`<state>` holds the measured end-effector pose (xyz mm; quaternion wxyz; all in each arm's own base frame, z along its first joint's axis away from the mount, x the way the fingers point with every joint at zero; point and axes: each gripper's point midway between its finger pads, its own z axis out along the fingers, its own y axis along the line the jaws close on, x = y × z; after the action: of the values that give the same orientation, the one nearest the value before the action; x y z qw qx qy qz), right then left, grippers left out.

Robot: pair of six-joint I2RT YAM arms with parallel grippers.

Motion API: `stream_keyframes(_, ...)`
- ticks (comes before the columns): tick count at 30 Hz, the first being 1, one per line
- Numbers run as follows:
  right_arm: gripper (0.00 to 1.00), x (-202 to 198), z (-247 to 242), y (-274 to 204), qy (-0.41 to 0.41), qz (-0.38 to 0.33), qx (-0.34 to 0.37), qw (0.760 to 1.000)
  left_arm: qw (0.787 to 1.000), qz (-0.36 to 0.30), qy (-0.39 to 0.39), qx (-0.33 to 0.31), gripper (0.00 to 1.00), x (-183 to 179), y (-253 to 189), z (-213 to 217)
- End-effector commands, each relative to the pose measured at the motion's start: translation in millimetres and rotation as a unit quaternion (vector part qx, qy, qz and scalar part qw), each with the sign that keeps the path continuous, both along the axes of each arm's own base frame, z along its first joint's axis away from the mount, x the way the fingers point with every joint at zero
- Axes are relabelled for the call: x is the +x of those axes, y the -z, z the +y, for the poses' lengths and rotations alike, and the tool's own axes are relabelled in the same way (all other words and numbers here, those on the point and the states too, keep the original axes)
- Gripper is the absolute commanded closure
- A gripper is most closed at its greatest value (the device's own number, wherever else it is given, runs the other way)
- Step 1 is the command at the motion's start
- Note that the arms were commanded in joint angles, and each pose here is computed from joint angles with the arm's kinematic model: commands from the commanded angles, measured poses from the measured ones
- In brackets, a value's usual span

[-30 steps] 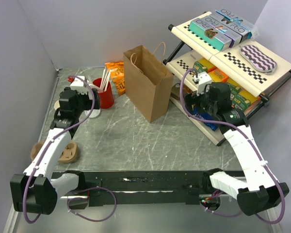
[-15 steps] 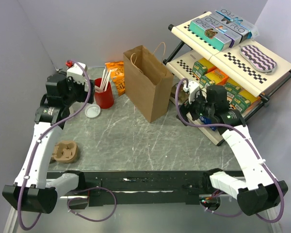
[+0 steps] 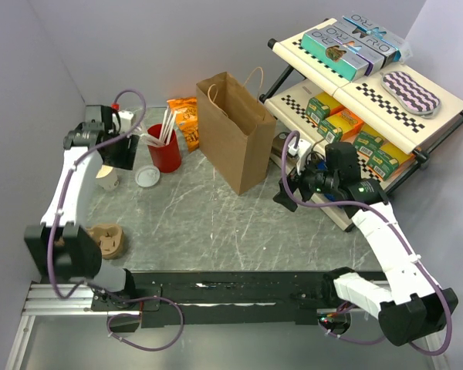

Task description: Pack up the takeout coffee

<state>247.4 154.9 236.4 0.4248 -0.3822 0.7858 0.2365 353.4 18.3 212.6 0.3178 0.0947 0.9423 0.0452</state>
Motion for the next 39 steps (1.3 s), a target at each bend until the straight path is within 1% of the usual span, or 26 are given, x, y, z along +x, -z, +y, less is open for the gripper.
stream_keyframes(1,0.0,-12,5,-8,-0.021,-0.01,0.014,1.0,1.0,0.019,-0.018,0.009,0.35,16,-4,27)
stream_keyframes(2,0.0,-13,4,-7,-0.02,-0.009,0.013,1.0,0.999,0.043,-0.018,0.008,0.37,20,9,30)
stream_keyframes(4,0.0,-15,3,-7,-0.019,-0.01,0.011,1.0,0.999,0.051,-0.017,0.011,0.4,29,11,35)
stream_keyframes(5,0.0,-16,3,-7,-0.019,-0.013,0.011,1.0,0.998,0.064,-0.018,0.011,0.4,34,20,37)
stream_keyframes(7,0.0,-17,1,-7,-0.017,-0.015,0.009,1.0,0.997,0.063,-0.026,0.02,0.41,41,22,44)
stream_keyframes(11,0.0,-16,1,-8,-0.015,-0.019,0.007,1.0,0.996,0.075,-0.034,0.036,0.47,50,38,56)
stream_keyframes(19,0.0,-15,1,-5,-0.017,-0.013,0.007,1.0,0.993,0.087,-0.04,0.066,0.5,52,59,74)
stream_keyframes(21,0.0,-14,3,-4,-0.018,-0.011,0.009,1.0,0.992,0.099,-0.038,0.069,0.52,50,68,77)
stream_keyframes(22,0.0,-13,3,-4,-0.016,-0.009,0.01,1.0,0.992,0.104,-0.034,0.071,0.56,50,71,77)
stream_keyframes(25,0.0,-10,4,-6,-0.016,-0.012,0.009,1.0,0.989,0.123,-0.032,0.069,0.6,47,85,79)
stream_keyframes(28,0.0,-7,3,-7,-0.014,-0.014,0.006,1.0,0.989,0.127,-0.029,0.063,0.65,46,90,78)
stream_keyframes(30,0.0,-6,3,-7,-0.015,-0.013,0.006,1.0,0.99,0.127,-0.028,0.062,0.66,45,91,78)
stream_keyframes(33,0.0,-6,3,-5,-0.014,-0.01,0.006,1.0,0.989,0.135,-0.025,0.057,0.77,40,93,76)
stream_keyframes(34,0.0,-6,4,-6,-0.014,-0.011,0.007,1.0,0.989,0.135,-0.025,0.053,0.83,39,91,74)
stream_keyframes(36,0.0,-5,3,-5,-0.013,-0.01,0.007,1.0,0.988,0.144,-0.024,0.042,0.91,32,90,69)
stream_keyframes(37,0.0,-5,4,-5,-0.014,-0.01,0.006,1.0,0.99,0.136,-0.026,0.038,0.99,29,83,68)
stream_keyframes(39,0.0,-3,3,-4,-0.012,-0.011,0.004,1.0,0.99,0.136,-0.022,0.022,0.99,19,79,60)
